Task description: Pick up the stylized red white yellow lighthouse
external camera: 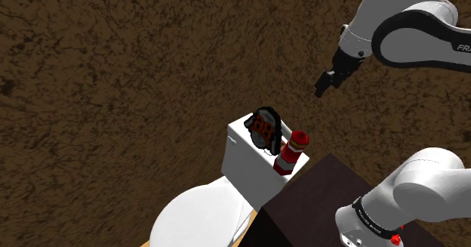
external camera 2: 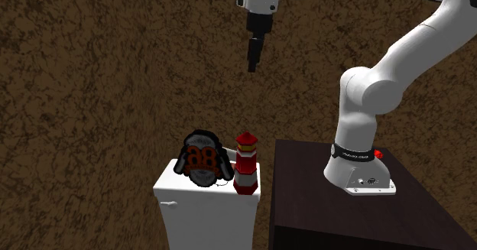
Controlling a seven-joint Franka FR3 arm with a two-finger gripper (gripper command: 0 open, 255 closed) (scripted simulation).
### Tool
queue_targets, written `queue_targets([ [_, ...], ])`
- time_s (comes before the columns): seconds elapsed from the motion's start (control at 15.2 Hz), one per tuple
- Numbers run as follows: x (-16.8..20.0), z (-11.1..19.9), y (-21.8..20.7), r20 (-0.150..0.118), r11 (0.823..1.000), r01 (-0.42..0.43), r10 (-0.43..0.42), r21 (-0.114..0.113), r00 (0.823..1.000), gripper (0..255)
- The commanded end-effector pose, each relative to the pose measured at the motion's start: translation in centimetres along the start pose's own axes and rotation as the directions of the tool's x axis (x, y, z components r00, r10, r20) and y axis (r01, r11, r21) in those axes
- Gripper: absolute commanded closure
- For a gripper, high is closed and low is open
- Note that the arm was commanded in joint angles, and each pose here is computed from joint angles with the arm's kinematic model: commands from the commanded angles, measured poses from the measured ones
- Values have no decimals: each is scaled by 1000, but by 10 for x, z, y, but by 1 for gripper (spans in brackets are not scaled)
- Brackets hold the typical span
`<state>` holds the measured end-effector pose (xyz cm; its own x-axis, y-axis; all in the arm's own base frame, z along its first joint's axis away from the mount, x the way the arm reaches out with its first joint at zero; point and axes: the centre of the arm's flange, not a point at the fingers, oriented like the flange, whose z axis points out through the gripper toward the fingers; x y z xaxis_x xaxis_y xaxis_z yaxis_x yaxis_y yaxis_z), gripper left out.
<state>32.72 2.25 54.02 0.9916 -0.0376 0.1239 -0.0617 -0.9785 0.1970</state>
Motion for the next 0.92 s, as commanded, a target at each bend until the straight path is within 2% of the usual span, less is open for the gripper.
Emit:
queue_targets([
  [0.0, -2, 27, -11, -6, 999, -13, 13, -46, 1000, 0],
  [0.4, -5, 109, -34, -19, 982, -52, 50, -181, 999, 0],
  [0.86, -7, 207, -47, -40, 938, -98, 90, -334, 995, 0],
])
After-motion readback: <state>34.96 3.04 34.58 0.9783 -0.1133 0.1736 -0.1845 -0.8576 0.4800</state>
